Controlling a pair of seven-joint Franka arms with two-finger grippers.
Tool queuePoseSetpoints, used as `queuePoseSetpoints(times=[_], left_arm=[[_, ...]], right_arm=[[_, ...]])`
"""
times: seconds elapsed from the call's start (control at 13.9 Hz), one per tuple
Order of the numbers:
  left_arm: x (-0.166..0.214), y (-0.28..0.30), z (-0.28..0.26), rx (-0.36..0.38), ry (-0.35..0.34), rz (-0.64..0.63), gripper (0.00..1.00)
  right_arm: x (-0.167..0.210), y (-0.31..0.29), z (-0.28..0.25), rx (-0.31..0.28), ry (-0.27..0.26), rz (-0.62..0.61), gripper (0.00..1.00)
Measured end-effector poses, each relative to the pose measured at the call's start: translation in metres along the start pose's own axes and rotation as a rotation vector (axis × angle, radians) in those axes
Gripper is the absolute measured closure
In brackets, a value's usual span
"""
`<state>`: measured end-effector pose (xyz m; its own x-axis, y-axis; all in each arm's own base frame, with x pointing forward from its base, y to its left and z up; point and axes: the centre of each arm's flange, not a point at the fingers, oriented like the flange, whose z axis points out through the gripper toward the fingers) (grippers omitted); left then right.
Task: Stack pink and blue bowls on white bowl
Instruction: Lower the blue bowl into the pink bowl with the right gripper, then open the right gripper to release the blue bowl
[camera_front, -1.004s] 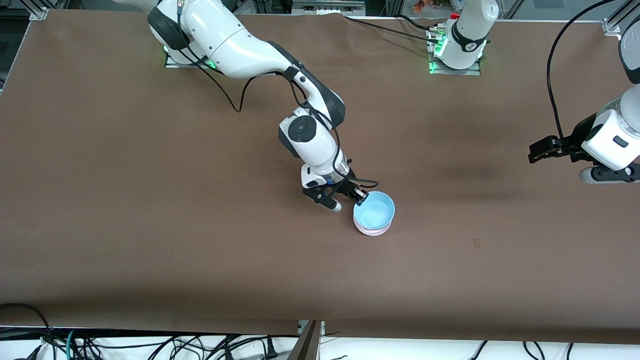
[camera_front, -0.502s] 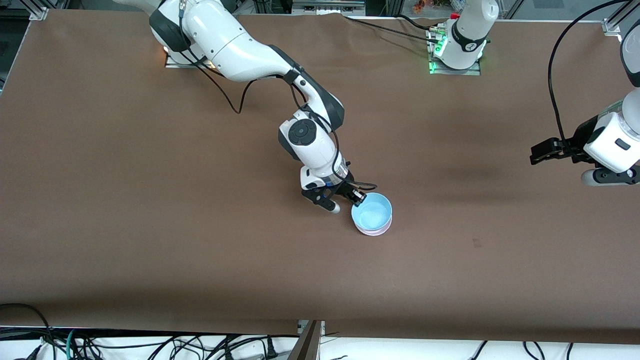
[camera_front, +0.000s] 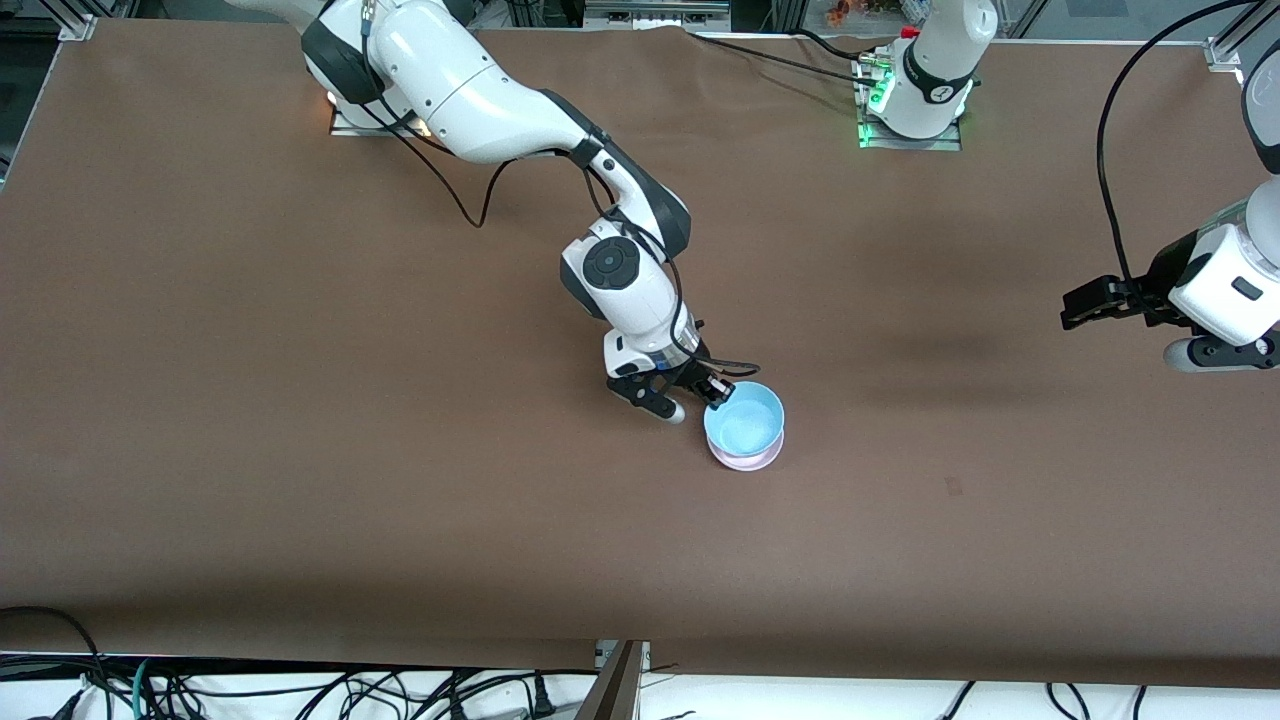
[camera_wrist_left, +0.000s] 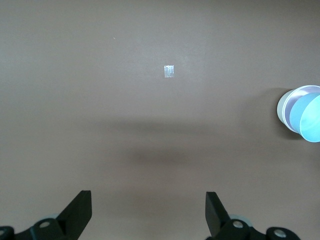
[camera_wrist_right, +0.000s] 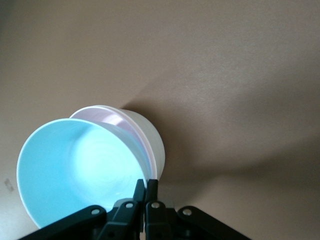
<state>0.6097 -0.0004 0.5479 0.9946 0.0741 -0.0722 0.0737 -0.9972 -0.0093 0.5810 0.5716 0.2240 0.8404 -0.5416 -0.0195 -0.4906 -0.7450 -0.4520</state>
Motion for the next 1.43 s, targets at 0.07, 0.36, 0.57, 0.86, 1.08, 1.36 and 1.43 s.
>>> queuePoseSetpoints(times=[0.07,0.36,0.57,0.86,1.08,1.36,1.43], left_arm=[[0.0000,-0.0001,0.0000,0.000,0.000,0.000,0.00],[0.0000,-0.0001,-0.0001,0.000,0.000,0.000,0.00],[0.0000,0.0000,-0.0001,0.000,0.000,0.000,0.00],[0.0000,0.0004,-0.0001,0.000,0.000,0.001,0.00],[0.0000,0.0006,-0.0001,0.000,0.000,0.001,0.00],[0.0000,0.0006,-0.0001,0.000,0.000,0.001,0.00],[0.0000,0.0006,-0.0001,0.000,0.000,0.001,0.00]], right_arm=[[-0.0006,0.0013,0.0012,-0.014,0.001,-0.010,0.98],[-0.0012,0.0042,0.0035,-0.043,0.002,-0.027,0.98],[0.0007,0.0069,0.0043,-0.082,-0.004,-0.050,0.98],[0.0014,0.0073,0.0035,-0.105,-0.011,-0.063,0.98],[0.0016,0.0073,0.0032,-0.111,-0.012,-0.065,0.98],[0.0019,0.0073,0.0030,-0.114,-0.012,-0.065,0.95],[0.0024,0.0077,0.0030,-0.117,-0.012,-0.065,0.85]])
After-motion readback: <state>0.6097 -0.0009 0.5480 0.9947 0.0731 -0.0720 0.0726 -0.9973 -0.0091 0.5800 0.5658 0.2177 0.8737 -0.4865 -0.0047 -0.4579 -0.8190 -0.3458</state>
